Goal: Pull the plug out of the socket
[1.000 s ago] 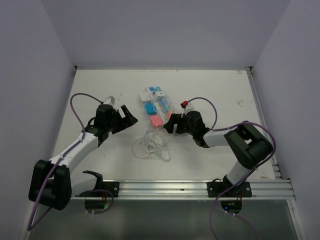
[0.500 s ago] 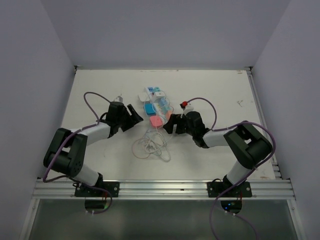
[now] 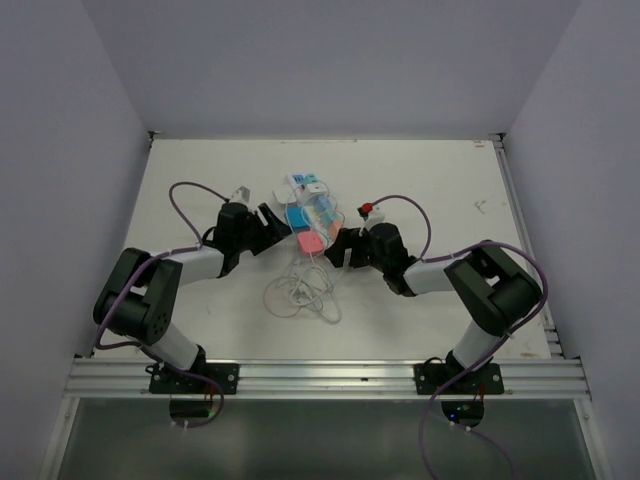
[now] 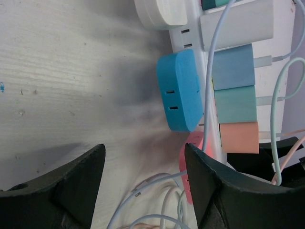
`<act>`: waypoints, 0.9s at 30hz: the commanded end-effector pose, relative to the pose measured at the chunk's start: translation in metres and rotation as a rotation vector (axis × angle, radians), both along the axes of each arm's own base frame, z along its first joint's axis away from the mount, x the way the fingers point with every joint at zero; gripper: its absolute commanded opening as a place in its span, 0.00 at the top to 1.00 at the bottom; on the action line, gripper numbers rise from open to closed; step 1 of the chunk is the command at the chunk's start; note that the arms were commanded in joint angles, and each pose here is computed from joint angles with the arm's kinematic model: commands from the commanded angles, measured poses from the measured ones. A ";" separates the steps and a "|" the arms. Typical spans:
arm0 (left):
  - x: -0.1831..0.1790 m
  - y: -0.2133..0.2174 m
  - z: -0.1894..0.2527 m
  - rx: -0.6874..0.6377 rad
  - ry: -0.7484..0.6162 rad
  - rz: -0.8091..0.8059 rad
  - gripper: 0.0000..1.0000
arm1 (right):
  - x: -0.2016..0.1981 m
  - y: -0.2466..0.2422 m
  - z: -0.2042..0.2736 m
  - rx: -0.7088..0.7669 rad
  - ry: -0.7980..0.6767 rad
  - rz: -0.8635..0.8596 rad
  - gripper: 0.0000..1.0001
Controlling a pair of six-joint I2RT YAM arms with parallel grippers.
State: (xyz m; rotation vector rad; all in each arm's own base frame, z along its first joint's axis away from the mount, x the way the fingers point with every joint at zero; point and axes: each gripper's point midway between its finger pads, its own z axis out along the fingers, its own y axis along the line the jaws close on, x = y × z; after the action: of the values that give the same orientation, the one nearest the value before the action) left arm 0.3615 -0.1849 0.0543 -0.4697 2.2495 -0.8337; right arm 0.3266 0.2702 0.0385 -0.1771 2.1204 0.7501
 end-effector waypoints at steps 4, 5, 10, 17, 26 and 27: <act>0.004 -0.018 0.035 -0.105 -0.118 -0.062 0.28 | -0.017 0.000 -0.030 -0.053 0.099 0.031 1.00; 0.004 -0.020 0.037 -0.117 -0.124 -0.067 0.28 | -0.017 0.001 -0.030 -0.051 0.098 0.032 1.00; -0.003 -0.030 0.042 -0.161 -0.122 -0.103 0.27 | -0.018 0.000 -0.031 -0.056 0.102 0.031 1.00; -0.015 -0.039 0.036 -0.175 -0.078 -0.120 0.28 | -0.017 0.001 -0.031 -0.056 0.102 0.031 1.00; -0.028 -0.053 0.023 -0.198 -0.005 -0.137 0.31 | -0.017 0.001 -0.032 -0.058 0.105 0.029 1.00; -0.031 -0.055 0.022 -0.198 0.003 -0.140 0.32 | -0.017 0.001 -0.032 -0.059 0.104 0.030 1.00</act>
State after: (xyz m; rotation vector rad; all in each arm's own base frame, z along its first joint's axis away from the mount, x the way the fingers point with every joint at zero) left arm 0.3351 -0.2294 0.0705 -0.4196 2.2443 -1.0845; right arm 0.3282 0.2737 0.0383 -0.1852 2.1158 0.7514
